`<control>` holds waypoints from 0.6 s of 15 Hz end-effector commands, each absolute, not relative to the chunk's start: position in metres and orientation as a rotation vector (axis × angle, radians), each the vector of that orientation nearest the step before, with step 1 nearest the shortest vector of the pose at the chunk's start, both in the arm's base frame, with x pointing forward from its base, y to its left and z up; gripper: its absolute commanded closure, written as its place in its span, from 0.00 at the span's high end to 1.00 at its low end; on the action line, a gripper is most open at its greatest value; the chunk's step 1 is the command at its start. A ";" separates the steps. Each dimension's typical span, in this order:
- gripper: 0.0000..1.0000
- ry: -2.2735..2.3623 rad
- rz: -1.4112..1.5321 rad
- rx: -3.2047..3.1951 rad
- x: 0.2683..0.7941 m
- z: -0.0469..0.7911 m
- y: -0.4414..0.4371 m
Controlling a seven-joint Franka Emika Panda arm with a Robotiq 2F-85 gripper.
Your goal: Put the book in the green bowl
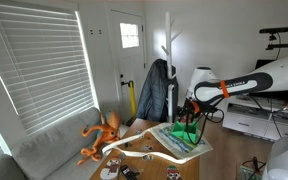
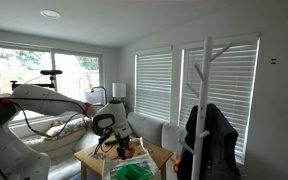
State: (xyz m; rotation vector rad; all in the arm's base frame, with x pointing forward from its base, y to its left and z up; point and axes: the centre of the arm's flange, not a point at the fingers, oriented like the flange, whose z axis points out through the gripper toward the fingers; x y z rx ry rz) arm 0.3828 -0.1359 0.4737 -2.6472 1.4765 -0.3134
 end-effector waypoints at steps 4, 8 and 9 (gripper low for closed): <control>0.53 1.848 -0.157 -2.439 0.335 0.442 -0.168; 0.53 1.881 -0.193 -2.397 0.340 0.440 -0.164; 0.53 1.877 -0.220 -2.395 0.345 0.442 -0.161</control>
